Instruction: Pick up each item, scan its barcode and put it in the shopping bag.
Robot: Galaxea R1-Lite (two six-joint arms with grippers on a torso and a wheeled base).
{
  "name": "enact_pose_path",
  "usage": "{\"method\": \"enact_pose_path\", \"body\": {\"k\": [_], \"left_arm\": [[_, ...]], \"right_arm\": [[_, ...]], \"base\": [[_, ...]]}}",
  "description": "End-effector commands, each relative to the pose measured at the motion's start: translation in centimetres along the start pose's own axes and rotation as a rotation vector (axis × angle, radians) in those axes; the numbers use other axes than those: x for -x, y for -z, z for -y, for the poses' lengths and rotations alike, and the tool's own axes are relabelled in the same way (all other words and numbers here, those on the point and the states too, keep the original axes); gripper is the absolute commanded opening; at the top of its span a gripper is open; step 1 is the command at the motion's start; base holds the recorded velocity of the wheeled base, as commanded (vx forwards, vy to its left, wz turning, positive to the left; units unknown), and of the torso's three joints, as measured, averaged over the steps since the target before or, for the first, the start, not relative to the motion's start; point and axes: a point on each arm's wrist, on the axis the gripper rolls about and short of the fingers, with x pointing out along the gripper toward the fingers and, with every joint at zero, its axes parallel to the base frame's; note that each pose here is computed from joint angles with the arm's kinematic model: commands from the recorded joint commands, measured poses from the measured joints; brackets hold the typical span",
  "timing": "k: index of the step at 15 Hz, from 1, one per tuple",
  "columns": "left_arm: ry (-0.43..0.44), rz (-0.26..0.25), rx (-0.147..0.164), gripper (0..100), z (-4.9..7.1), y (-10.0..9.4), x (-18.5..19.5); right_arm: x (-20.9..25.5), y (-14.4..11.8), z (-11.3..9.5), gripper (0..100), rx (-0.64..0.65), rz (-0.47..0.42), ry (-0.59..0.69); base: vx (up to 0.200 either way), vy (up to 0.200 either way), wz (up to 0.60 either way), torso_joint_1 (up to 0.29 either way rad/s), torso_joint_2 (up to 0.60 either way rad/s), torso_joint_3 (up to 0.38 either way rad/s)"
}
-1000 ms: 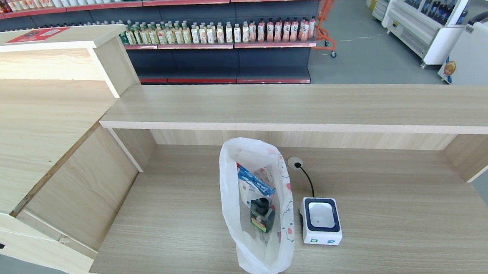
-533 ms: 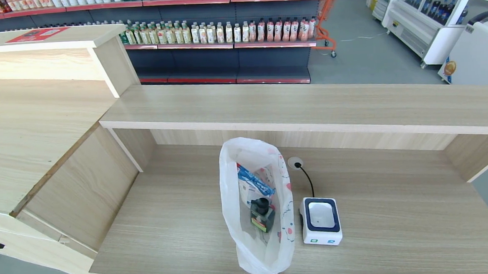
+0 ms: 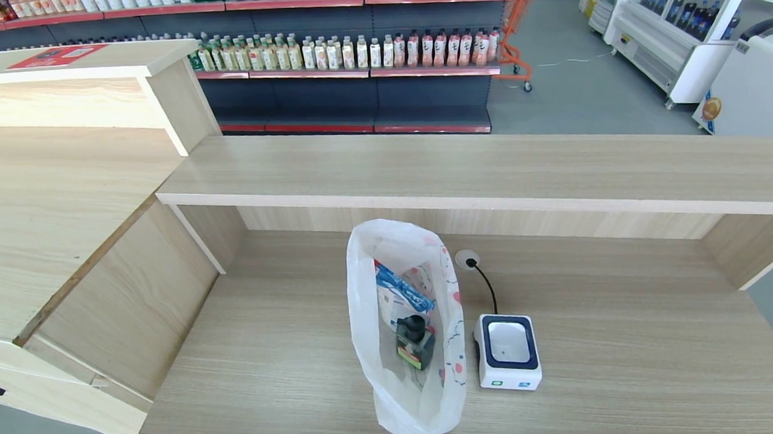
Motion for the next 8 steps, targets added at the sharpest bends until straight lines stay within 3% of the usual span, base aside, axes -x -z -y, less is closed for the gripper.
{"method": "enact_pose_path", "body": {"k": [1, 2, 8], "left_arm": [[0.0, 0.0, -0.001, 100, 0.0, 0.01, 0.0], [0.0, 0.002, 0.001, 100, 0.0, -0.01, 0.0], [0.0, 0.002, -0.001, 100, 0.0, -0.01, 0.0]], "right_arm": [[-0.03, -0.01, 0.0, 0, 0.0, -0.004, 0.0], [-0.03, -0.01, 0.0, 0, 0.0, -0.004, 0.0], [-0.03, -0.01, 0.0, 0, 0.0, -0.004, 0.0]], "base": [[0.0, -0.2, 0.0, -0.002, 0.0, 0.002], [0.0, -0.2, 0.0, 0.007, 0.0, 0.002], [0.0, 0.0, 0.0, 0.0, 0.0, 0.0]]}}
